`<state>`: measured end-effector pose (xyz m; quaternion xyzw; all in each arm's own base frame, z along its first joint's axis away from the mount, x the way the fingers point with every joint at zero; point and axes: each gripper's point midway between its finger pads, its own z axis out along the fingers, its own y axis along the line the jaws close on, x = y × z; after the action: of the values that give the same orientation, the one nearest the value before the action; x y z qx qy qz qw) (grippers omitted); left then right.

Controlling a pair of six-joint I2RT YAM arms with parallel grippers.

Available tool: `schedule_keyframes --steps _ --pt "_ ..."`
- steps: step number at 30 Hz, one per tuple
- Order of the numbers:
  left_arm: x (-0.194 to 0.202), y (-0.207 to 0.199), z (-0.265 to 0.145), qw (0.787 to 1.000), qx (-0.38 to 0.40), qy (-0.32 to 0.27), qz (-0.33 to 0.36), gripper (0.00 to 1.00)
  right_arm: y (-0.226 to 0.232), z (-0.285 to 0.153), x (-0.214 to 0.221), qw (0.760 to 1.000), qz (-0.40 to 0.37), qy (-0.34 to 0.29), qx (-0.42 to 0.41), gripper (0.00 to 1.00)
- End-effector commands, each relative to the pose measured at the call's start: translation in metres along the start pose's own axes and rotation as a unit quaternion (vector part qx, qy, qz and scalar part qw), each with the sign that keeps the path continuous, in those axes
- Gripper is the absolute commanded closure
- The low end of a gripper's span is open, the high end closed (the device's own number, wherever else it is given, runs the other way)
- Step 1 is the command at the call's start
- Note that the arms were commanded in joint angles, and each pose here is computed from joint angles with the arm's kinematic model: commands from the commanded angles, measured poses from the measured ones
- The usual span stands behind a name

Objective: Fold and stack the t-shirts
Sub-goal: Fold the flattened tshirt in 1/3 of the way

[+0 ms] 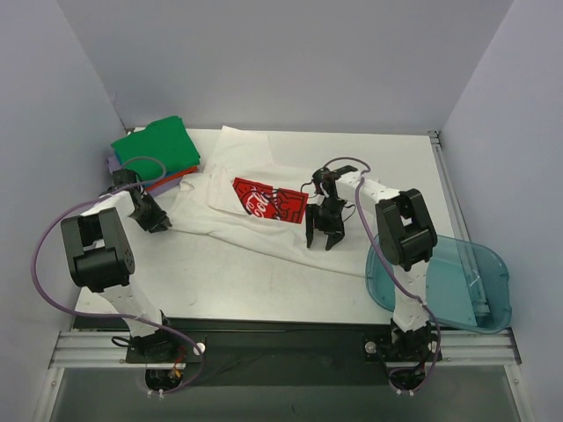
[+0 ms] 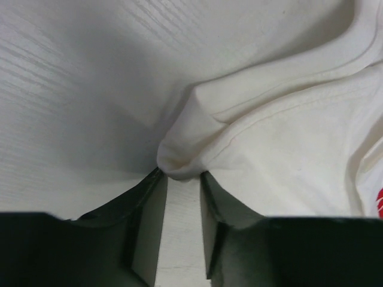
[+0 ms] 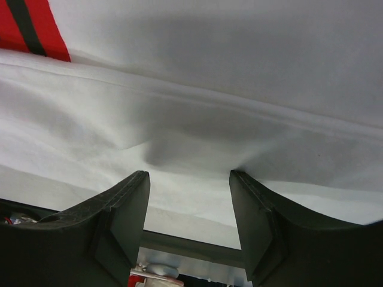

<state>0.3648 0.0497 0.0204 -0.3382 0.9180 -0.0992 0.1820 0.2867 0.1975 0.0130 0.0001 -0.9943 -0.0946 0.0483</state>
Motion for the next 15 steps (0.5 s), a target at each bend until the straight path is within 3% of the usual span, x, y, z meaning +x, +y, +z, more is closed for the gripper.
schedule_keyframes --steps 1,7,15 --pt "-0.009 -0.001 0.013 1.0 0.005 -0.008 -0.002 0.69 -0.016 0.008 0.016 0.999 0.009 0.03 0.031 0.43" --pt "-0.001 0.008 0.016 1.0 -0.01 0.003 0.004 0.98 -0.024 0.018 0.031 0.998 0.015 0.056 0.041 0.43" --pt "0.002 0.038 -0.011 0.998 -0.065 -0.007 0.012 1.0 -0.032 0.026 0.066 0.994 0.008 0.091 0.054 0.44"
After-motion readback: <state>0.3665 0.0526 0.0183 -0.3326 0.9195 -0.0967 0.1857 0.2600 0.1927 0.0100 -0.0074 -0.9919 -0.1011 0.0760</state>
